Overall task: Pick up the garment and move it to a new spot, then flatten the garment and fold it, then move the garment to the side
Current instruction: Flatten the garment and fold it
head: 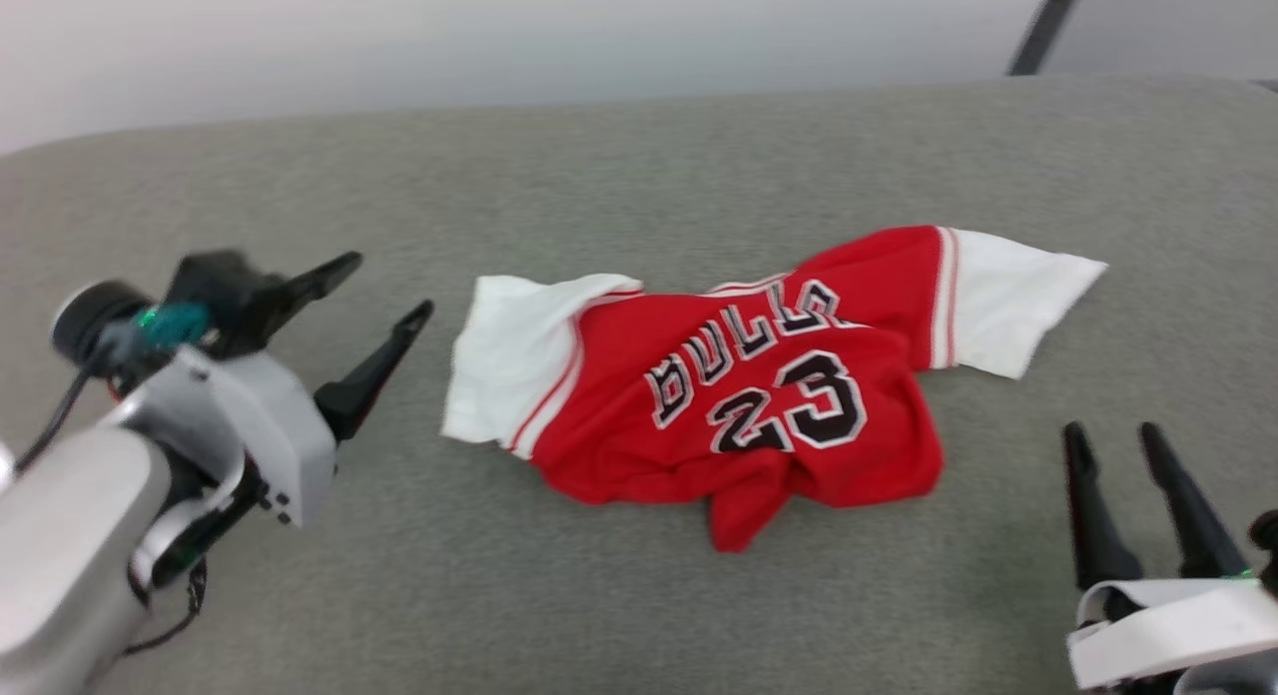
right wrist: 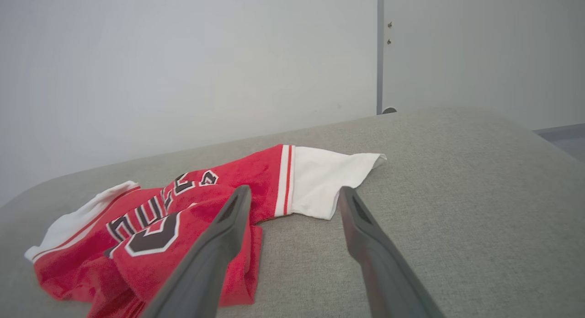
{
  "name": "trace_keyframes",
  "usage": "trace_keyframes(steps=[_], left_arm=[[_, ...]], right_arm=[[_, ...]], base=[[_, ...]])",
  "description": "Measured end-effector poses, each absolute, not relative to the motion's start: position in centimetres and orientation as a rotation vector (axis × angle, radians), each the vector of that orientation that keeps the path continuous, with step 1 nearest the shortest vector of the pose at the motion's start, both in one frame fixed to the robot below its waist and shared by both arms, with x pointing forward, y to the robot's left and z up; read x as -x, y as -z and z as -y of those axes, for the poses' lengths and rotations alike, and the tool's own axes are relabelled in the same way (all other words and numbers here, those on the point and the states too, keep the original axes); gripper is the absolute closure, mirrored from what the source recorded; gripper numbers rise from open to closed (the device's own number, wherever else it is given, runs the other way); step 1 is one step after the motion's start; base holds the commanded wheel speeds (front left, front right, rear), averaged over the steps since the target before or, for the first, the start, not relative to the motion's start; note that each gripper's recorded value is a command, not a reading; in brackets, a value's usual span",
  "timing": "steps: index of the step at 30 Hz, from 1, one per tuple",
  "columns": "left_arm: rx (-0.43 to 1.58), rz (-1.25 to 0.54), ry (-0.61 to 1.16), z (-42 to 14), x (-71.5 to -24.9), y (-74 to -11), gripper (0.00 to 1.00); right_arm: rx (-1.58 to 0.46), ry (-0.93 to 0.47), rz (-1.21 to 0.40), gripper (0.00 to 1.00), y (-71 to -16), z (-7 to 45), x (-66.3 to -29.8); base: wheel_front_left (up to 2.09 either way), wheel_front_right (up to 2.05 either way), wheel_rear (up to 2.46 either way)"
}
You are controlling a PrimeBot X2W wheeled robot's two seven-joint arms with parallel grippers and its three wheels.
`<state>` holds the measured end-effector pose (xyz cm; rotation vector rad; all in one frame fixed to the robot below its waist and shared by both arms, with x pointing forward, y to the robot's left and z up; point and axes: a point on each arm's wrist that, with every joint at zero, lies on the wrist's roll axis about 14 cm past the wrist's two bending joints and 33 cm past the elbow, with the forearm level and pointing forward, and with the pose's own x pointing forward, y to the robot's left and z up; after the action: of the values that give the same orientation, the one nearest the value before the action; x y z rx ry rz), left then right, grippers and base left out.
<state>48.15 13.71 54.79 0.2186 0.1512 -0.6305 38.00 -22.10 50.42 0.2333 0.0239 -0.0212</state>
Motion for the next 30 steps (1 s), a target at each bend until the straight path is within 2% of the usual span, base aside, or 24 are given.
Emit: trace_keyframes(steps=[6,12,23,30], left_arm=[[-0.314,-0.353,0.813,-8.5,-49.1,-53.3,0.0],[-0.437,-0.495,0.924,-5.0,-50.5,-52.0,0.0],[-0.523,-0.762,0.965,-3.1,-53.0,-46.8,0.0],[-0.502,-0.846,0.956,-3.4,-54.1,-43.7,0.0]], right_arm=[[-0.249,0.048,-0.017,0.0,-50.8,22.1,-36.1],[-0.255,0.083,-0.02,0.0,-50.6,22.5,-35.3],[-0.261,0.131,-0.065,0.0,-48.2,23.0,-35.4],[-0.252,0.166,-0.091,0.0,-47.0,23.7,-35.3]], base=[[0.0,0.0,0.0],[0.0,0.0,0.0],[0.0,0.0,0.0],[0.0,0.0,0.0]])
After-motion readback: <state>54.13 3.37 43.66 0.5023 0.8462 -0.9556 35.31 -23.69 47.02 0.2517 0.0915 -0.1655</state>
